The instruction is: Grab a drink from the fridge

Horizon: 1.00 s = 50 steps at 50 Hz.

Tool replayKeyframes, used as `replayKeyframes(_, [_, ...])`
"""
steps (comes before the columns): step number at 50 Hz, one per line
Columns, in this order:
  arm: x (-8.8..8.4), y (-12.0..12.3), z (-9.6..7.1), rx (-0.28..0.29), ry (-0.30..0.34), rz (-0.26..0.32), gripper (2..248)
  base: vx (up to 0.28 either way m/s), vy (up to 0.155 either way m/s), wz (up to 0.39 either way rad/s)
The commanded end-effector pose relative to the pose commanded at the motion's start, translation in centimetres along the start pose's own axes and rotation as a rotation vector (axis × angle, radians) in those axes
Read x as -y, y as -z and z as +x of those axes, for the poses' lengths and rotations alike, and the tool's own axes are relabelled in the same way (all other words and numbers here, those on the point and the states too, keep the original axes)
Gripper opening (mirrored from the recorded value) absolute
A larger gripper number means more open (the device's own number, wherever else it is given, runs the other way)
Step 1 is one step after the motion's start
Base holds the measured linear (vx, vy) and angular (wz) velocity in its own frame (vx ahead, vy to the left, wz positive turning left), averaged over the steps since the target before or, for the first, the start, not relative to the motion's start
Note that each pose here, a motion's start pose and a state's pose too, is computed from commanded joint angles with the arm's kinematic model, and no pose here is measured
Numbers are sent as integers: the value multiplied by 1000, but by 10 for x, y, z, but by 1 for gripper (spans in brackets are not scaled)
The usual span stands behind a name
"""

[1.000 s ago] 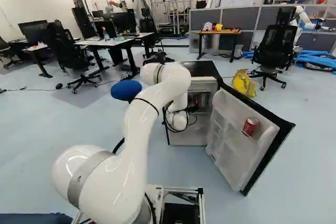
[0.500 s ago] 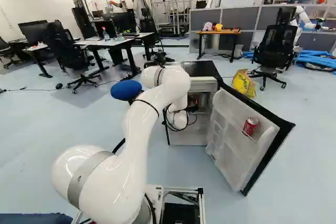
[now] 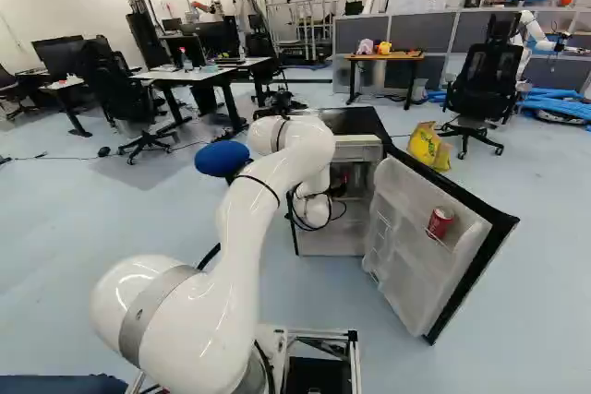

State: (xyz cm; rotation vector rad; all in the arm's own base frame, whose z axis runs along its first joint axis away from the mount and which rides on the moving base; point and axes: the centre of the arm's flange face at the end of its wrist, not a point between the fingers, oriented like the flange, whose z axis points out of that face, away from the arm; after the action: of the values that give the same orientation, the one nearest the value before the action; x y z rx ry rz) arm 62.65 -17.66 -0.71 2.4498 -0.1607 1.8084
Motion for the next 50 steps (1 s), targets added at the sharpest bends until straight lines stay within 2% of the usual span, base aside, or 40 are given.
replayKeyframes(3, [0, 0, 0, 0, 0, 0, 209, 0, 0, 0])
replayKeyframes(4, [0, 0, 0, 0, 0, 0, 197, 0, 0, 0])
replayKeyframes(8, [0, 0, 0, 0, 0, 0, 197, 0, 0, 0])
replayKeyframes(9, [0, 0, 0, 0, 0, 0, 185, 0, 0, 0])
replayKeyframes(13, [0, 0, 0, 0, 0, 0, 185, 0, 0, 0])
replayKeyframes(14, [0, 0, 0, 0, 0, 0, 172, 0, 0, 0])
replayKeyframes(19, [0, 0, 0, 0, 0, 0, 172, 0, 0, 0])
replayKeyframes(20, [0, 0, 0, 0, 0, 0, 160, 0, 0, 0])
replayKeyframes(24, [0, 0, 0, 0, 0, 0, 160, 0, 0, 0])
replayKeyframes(25, [0, 0, 0, 0, 0, 0, 148, 0, 0, 0])
replayKeyframes(29, [0, 0, 0, 0, 0, 0, 148, 0, 0, 0])
replayKeyframes(30, [0, 0, 0, 0, 0, 0, 136, 0, 0, 0])
replayKeyframes(35, [0, 0, 0, 0, 0, 0, 136, 0, 0, 0])
replayKeyframes(36, [0, 0, 0, 0, 0, 0, 124, 0, 0, 0])
replayKeyframes(40, [0, 0, 0, 0, 0, 0, 124, 0, 0, 0])
replayKeyframes(41, [0, 0, 0, 0, 0, 0, 115, 0, 0, 0])
replayKeyframes(50, [0, 0, 0, 0, 0, 0, 120, 0, 0, 0])
